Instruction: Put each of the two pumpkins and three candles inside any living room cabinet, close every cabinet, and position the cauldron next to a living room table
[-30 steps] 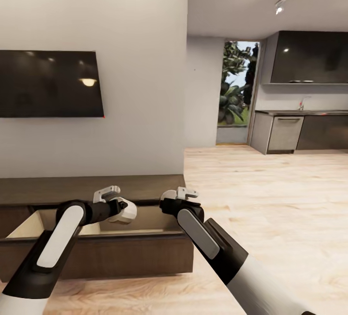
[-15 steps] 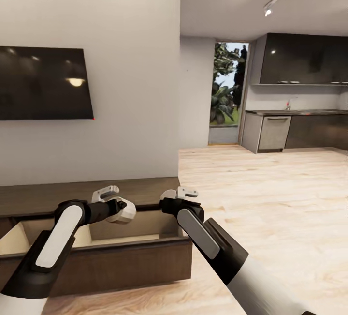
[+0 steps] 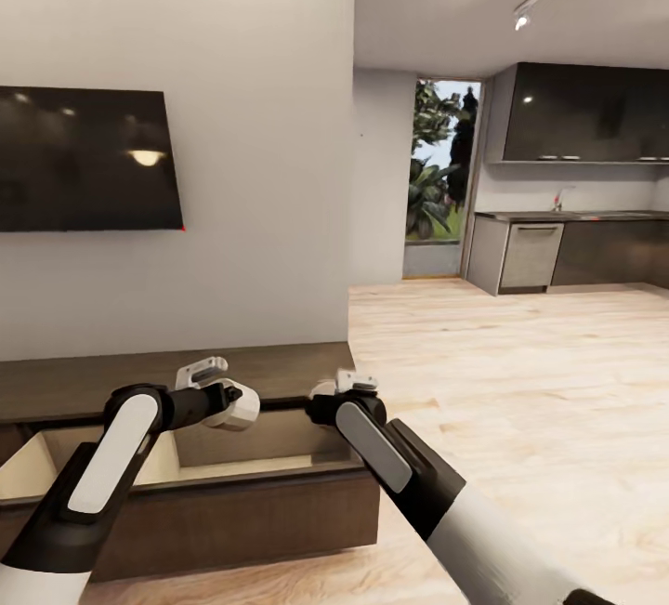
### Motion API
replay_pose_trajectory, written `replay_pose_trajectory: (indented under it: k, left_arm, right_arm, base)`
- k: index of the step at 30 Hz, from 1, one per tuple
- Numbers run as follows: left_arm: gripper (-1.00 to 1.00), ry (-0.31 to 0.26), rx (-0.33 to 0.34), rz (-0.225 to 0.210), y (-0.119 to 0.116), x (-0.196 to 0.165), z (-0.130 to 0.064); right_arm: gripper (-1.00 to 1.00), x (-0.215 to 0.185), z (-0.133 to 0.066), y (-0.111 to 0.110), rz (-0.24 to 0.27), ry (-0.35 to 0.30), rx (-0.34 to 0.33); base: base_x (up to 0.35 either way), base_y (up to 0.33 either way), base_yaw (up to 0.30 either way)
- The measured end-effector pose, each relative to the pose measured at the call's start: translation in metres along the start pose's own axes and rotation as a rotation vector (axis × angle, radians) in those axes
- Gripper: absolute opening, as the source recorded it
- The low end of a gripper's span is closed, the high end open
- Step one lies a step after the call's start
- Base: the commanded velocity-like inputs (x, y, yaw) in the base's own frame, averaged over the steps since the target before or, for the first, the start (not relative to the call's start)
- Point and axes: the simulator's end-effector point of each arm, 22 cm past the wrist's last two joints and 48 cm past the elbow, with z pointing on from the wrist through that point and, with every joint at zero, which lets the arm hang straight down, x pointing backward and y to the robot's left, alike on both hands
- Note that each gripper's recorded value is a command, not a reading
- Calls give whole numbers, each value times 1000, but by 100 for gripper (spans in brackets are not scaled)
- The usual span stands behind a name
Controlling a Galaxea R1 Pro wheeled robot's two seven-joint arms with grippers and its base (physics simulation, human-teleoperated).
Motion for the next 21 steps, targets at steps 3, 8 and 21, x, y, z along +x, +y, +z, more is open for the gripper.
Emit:
replay_pose_trajectory:
  k: [3, 8, 21]
  left_arm:
    - [-100, 0, -1, 0, 0, 0, 0]
    - [-100, -1, -13, -12, 6, -1, 0]
    - [-100, -3, -23, -28, 12, -3, 0]
  right_arm:
    - [-100, 3, 5, -2, 6, 20, 3]
    - [-100, 9, 8, 2, 15, 43, -5]
    - [-100, 8, -1, 28, -34, 15, -48]
  base:
    - [133, 1, 0]
    - [237, 0, 0]
    - [-6, -2, 31]
